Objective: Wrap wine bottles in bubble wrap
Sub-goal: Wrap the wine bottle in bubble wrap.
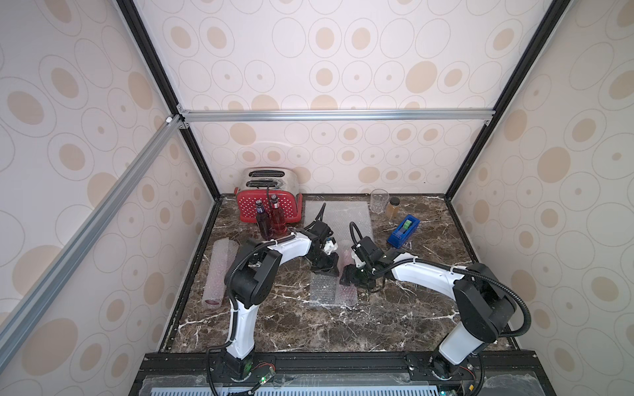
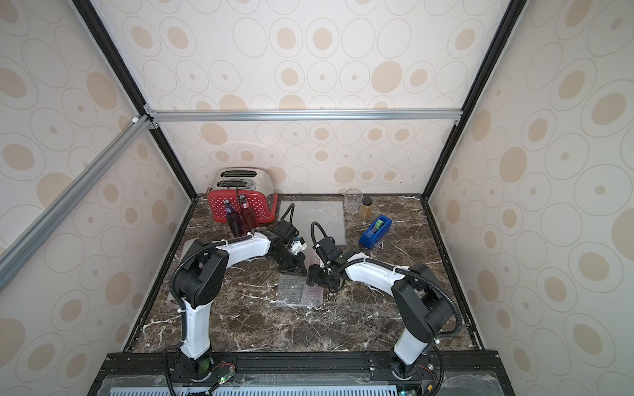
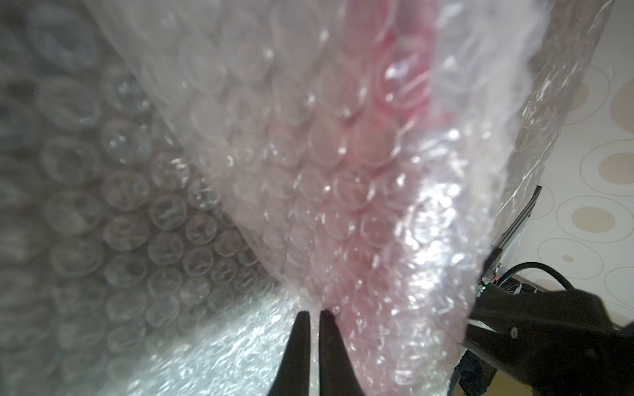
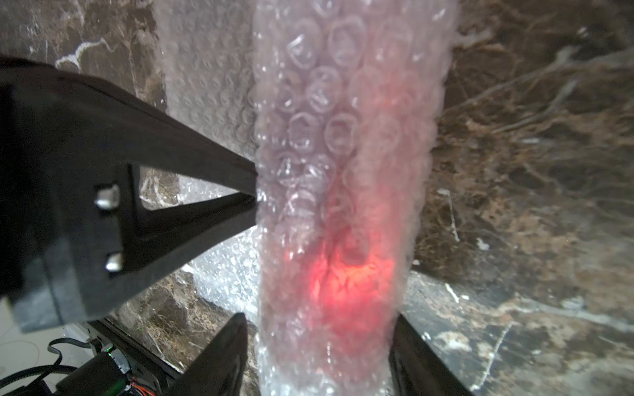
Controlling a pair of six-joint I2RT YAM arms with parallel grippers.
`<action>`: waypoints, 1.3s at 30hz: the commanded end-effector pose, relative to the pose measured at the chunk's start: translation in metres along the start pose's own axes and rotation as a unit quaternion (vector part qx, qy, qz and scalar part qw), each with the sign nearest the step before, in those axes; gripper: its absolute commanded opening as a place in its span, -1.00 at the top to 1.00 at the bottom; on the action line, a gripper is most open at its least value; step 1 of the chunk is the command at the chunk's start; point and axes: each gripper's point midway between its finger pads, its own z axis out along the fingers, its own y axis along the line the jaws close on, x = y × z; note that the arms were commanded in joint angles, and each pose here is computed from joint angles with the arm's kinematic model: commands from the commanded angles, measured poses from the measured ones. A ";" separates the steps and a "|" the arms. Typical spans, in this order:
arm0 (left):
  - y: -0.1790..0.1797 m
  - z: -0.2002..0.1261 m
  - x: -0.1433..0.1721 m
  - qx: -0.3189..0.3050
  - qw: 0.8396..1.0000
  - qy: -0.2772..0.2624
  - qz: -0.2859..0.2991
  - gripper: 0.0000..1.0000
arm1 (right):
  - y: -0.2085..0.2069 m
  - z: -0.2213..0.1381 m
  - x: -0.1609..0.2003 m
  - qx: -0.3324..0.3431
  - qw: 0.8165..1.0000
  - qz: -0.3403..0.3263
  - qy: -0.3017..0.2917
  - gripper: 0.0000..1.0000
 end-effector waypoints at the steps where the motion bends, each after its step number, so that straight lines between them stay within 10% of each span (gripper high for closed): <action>1: -0.009 0.007 0.002 0.009 1.000 0.016 -0.001 0.87 | -0.003 0.010 0.004 0.000 1.000 0.005 0.014 -0.22; 24: 0.012 -0.006 0.008 -0.043 0.999 -0.001 -0.014 0.89 | -0.021 0.021 0.013 0.142 0.989 -0.005 0.029 -0.09; 39: 0.072 -0.094 -0.003 -0.103 0.984 -0.128 -0.068 0.06 | -0.017 0.022 0.013 0.180 0.983 -0.023 0.037 -0.02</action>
